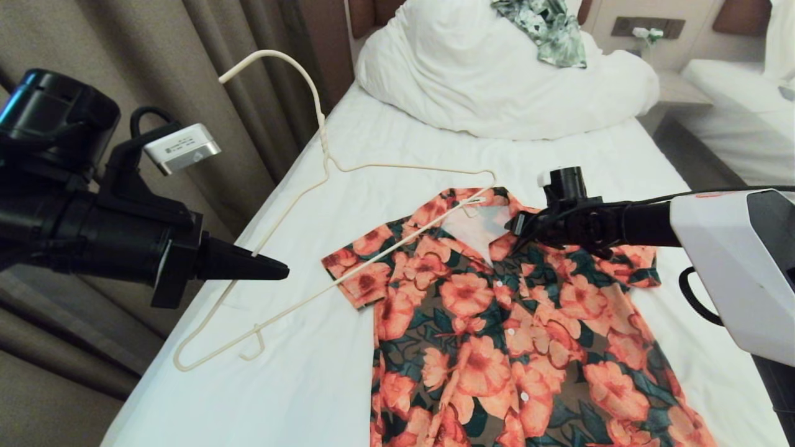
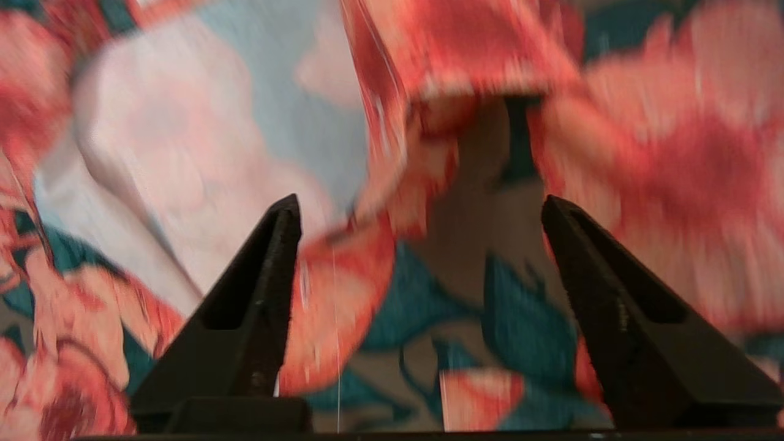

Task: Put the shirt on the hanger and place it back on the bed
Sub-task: Lift the shirt and hanger

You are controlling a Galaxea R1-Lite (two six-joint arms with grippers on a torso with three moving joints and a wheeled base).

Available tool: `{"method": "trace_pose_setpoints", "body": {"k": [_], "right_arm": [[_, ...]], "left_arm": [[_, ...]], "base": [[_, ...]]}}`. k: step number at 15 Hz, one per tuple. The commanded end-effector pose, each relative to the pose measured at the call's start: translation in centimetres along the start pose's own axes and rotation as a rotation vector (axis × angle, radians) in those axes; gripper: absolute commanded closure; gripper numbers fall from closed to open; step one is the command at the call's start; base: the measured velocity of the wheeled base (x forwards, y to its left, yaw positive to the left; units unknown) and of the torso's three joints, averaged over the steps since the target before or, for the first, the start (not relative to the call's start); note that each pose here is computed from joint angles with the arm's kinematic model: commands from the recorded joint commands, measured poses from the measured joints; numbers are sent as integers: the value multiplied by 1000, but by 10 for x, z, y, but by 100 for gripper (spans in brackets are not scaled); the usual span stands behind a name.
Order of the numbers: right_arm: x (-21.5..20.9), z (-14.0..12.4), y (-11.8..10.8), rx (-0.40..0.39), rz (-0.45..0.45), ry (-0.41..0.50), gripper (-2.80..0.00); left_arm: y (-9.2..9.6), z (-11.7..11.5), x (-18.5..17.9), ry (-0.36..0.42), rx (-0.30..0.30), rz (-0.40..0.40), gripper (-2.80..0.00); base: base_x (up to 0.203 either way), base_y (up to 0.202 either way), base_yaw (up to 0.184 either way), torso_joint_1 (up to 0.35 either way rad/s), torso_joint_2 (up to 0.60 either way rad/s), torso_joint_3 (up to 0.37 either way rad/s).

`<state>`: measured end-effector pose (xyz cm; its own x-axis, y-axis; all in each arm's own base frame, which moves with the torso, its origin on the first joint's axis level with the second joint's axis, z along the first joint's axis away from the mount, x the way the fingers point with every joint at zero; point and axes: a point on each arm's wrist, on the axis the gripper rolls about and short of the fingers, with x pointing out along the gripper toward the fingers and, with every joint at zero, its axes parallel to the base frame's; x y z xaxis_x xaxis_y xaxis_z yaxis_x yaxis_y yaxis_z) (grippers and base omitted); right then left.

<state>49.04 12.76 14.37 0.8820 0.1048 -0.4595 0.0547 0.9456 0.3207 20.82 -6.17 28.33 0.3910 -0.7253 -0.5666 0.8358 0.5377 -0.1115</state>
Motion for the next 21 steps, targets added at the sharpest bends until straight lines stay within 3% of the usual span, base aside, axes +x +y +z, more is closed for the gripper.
{"method": "trace_pose_setpoints", "body": {"k": [1,2,3,7,13,17,21], "right_arm": [[11,-4,0,-31,10,-49,-280],[14,-5,-1,-52,-5,-75,-280],[18,-7,0,-72,-10,-96,0],[26,-13,-1,-115,-6,-115,0],[20,-3,2,-107,14,-170,0],[-15,25,9,-95,-4,-216,0],[-71,50,15,-89,-16,-175,0]], "left_arm": [[-1,-2,0,4,-3,-7,0],[-1,-2,0,3,-2,-6,0],[-1,-2,0,2,0,-6,0],[0,-2,1,5,0,-8,0],[-1,-1,6,15,5,-26,0],[-2,-2,18,42,7,-60,0],[-2,-1,28,59,8,-88,0]], "base": [[0,0,0,0,0,0],[0,0,0,0,0,0],[0,0,0,0,0,0],[0,0,0,0,0,0],[0,0,0,0,0,0],[0,0,0,0,0,0],[0,0,0,0,0,0]]}}
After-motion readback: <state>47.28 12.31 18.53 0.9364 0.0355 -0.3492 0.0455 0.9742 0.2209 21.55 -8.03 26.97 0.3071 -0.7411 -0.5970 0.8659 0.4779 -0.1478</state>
